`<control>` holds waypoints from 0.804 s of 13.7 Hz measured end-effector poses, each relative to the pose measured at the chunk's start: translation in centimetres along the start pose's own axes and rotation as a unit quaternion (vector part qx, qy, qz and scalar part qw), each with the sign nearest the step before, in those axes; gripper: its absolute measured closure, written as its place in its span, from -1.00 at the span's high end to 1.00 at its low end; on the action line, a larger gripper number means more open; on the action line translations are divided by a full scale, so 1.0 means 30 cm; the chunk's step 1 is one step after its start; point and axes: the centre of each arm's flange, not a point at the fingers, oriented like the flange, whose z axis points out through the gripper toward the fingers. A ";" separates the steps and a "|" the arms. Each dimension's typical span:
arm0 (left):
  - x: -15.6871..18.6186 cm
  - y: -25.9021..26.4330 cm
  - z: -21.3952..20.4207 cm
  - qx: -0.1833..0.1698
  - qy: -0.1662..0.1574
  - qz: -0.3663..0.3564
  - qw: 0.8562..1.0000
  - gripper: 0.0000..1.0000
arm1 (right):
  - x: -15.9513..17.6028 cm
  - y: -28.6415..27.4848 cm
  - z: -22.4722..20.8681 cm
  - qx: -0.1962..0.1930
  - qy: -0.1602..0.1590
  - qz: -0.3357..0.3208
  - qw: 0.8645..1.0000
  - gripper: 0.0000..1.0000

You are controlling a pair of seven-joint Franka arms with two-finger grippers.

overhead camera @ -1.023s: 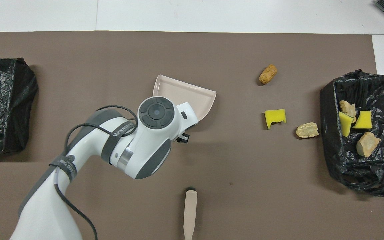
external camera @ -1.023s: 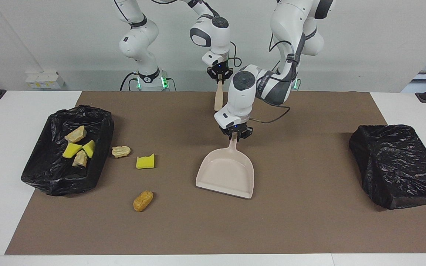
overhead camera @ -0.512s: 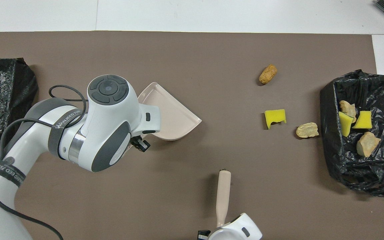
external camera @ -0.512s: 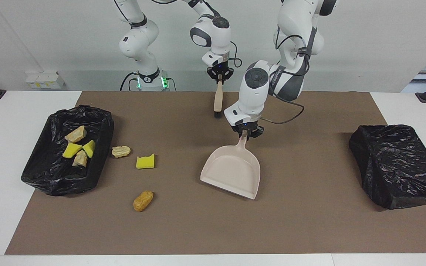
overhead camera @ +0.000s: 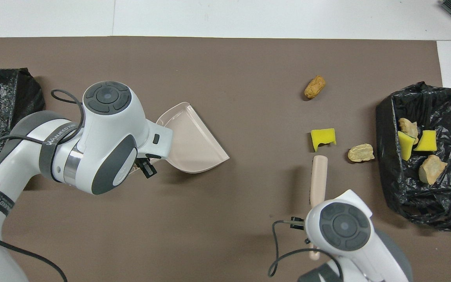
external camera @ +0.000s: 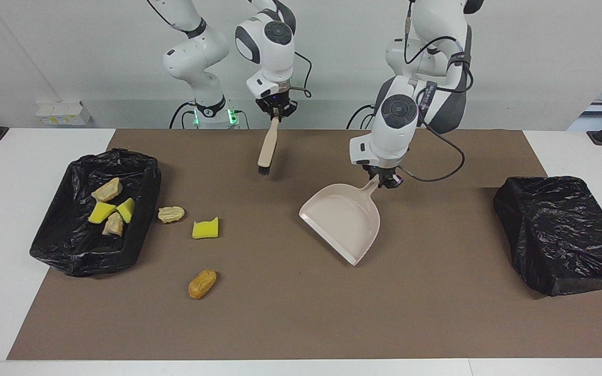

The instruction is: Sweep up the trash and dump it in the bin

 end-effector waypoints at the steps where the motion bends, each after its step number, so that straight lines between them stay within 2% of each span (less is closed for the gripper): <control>1: 0.000 0.000 0.000 0.000 0.000 0.012 1.000 -0.37 | 0.062 0.044 0.010 -0.013 0.002 -0.015 1.000 -0.47; 4: -0.006 -0.009 0.000 0.001 0.001 0.039 0.999 -0.37 | 0.199 0.195 0.062 -0.060 0.005 -0.055 0.997 -0.47; 7: -0.023 -0.047 -0.005 0.013 0.006 0.081 0.997 -0.37 | 0.287 0.322 0.137 -0.098 0.007 -0.066 0.993 -0.47; 9: -0.045 -0.080 -0.006 0.021 0.001 0.143 0.989 -0.37 | 0.330 0.351 0.190 -0.109 0.012 -0.067 0.992 -0.47; 11: -0.053 -0.089 -0.003 0.022 -0.002 0.165 0.986 -0.37 | 0.360 0.347 0.244 -0.116 0.018 -0.075 0.990 -0.47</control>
